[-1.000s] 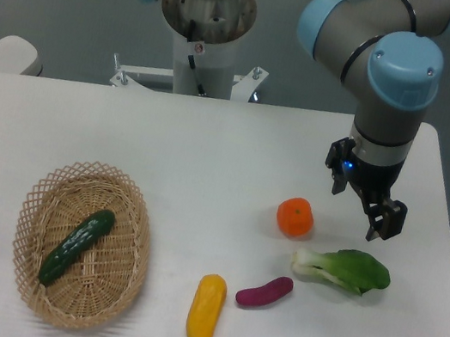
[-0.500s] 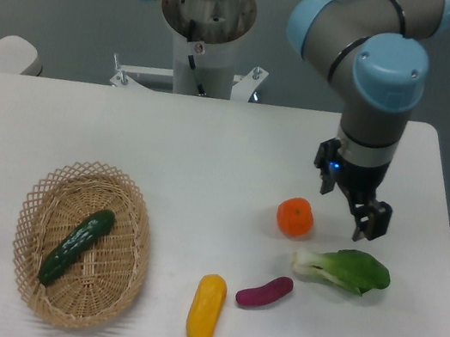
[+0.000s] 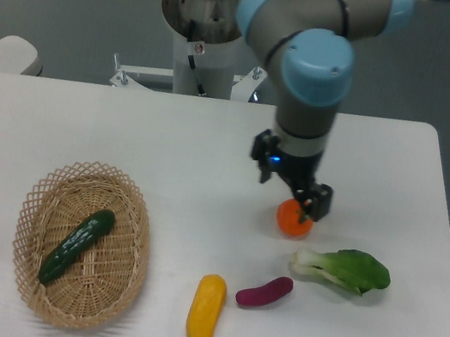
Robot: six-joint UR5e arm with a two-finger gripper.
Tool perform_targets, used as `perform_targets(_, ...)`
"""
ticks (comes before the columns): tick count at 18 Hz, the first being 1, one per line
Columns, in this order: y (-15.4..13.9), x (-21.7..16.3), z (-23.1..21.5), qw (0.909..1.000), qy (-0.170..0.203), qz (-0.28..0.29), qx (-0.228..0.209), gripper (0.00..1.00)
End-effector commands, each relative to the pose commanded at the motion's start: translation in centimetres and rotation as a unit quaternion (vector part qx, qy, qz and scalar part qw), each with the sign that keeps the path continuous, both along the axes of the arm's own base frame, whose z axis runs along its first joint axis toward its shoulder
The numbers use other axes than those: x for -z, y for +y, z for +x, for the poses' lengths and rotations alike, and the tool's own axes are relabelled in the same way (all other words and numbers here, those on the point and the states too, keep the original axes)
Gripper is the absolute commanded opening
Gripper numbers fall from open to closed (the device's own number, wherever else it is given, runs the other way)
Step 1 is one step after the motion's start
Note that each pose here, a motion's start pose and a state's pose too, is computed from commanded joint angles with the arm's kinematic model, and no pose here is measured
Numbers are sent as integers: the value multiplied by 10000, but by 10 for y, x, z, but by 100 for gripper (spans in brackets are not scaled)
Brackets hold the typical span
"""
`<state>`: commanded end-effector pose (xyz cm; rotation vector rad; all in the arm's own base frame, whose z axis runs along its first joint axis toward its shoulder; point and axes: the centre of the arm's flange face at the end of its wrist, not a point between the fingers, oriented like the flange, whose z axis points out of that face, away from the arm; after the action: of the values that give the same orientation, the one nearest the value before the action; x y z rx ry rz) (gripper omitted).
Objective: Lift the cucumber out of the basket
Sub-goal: 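Move the open gripper over to the wicker basket above the cucumber, then lower the gripper onto the green cucumber and close on it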
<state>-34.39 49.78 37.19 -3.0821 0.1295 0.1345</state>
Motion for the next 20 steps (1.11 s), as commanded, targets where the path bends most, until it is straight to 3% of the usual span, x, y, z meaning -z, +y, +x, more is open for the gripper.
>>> perform_targets(3, 38, 15, 35, 9986, 14, 186, -491, 100)
perform_targets(9, 85, 44, 91, 9953, -152, 221, -935, 100)
perform_targets(20, 137, 112, 172, 9984, -304, 119, -451, 100)
